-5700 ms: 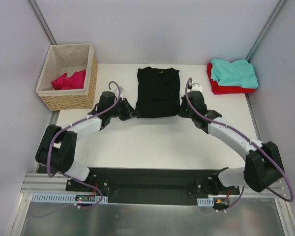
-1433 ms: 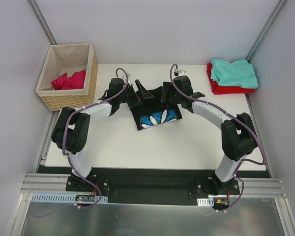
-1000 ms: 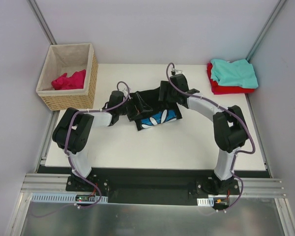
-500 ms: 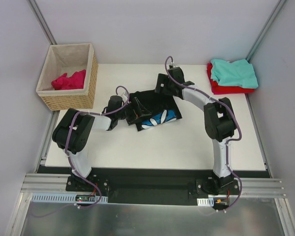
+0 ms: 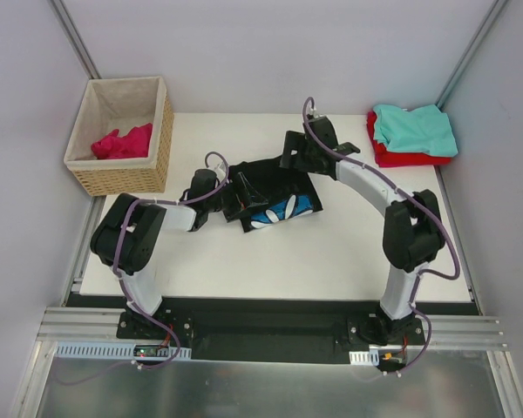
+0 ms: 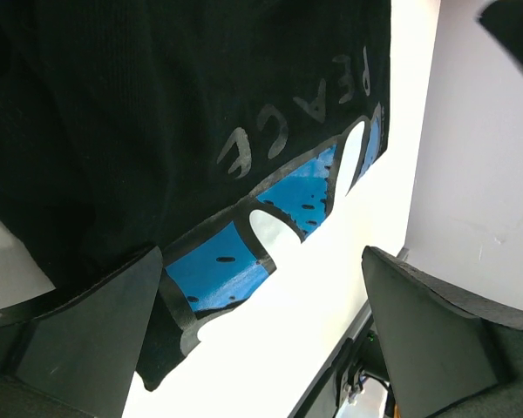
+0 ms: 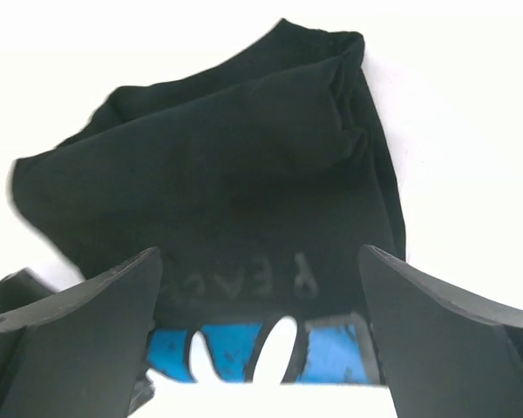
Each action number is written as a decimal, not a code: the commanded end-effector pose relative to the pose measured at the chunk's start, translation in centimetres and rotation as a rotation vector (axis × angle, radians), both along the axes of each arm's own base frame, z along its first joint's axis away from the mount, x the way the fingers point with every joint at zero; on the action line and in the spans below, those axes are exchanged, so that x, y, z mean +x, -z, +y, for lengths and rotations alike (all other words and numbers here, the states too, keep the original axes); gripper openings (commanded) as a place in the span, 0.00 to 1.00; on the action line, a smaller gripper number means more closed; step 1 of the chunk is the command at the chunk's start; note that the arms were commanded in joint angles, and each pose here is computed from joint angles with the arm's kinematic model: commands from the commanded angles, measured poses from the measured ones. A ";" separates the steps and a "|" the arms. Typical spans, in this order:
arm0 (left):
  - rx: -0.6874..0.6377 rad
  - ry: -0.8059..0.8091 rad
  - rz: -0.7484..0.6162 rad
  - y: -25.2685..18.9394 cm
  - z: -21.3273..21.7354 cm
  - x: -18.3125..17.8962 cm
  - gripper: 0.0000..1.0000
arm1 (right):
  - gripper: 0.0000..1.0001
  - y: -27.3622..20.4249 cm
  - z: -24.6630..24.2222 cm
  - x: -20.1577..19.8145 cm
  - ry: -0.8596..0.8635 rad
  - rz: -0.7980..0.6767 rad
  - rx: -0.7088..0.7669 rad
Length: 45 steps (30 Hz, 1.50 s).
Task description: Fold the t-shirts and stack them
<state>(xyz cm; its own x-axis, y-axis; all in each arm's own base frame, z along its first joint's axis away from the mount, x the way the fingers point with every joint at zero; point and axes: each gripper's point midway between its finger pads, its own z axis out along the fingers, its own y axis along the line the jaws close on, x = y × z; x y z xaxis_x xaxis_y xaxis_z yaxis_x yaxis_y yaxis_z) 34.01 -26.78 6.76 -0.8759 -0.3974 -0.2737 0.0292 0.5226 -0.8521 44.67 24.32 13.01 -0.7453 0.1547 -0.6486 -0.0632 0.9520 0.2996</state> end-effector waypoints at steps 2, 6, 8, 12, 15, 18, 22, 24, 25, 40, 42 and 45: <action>-0.005 0.019 -0.045 -1.2 0.0 -0.6 0.99 | 1.00 -1.6 -0.1 -1.8 -0.003 -0.003 -0.011; -0.007 0.015 -0.049 -1.5 0.2 -0.8 0.99 | 1.00 -0.6 0.8 -0.5 0.002 -0.015 0.010; -0.008 0.016 -0.049 -1.5 0.2 -0.9 0.99 | 1.00 0.4 1.3 0.3 0.005 -0.007 0.014; -0.006 0.020 -0.046 -1.4 0.2 -0.9 0.99 | 0.99 0.7 3.0 2.9 0.006 -0.027 0.048; -0.005 0.027 -0.042 -1.4 0.1 -1.1 0.99 | 1.00 1.8 4.1 4.3 -0.001 -0.025 0.059; 0.004 0.031 -0.037 -1.1 0.2 -1.1 0.99 | 1.00 1.8 5.1 5.9 -0.004 -0.045 0.074; 0.010 0.042 -0.031 -0.6 0.1 -1.0 0.99 | 1.00 1.5 5.4 7.5 0.001 -0.070 0.088; 0.008 0.045 -0.022 -0.4 0.0 -0.9 0.99 | 1.00 1.5 5.4 8.4 0.013 -0.083 0.089; 0.005 0.051 -0.019 -0.4 -0.1 -1.0 0.99 | 1.00 1.7 5.0 8.8 0.025 -0.084 0.087; -0.005 0.062 -0.013 -0.5 -0.2 -1.5 0.99 | 1.00 7.6 3.6 11.0 0.091 -0.010 0.075; -0.004 0.057 -0.031 -1.2 -0.1 -1.3 0.99 | 1.00 3.1 3.1 10.6 0.080 -0.096 0.069; 0.003 0.063 -0.075 -3.2 -0.2 -0.9 0.99 | 1.00 -2.0 2.4 8.8 0.049 -0.172 0.053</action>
<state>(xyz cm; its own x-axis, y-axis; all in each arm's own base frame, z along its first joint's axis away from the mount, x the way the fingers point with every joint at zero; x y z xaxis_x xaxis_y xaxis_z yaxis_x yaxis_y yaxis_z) 32.73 -26.56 6.64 -0.8914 -0.3669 -0.2662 0.0353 0.5293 -0.8477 54.51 27.18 4.96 -0.7297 0.2400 -0.6403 0.0097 0.9399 0.3413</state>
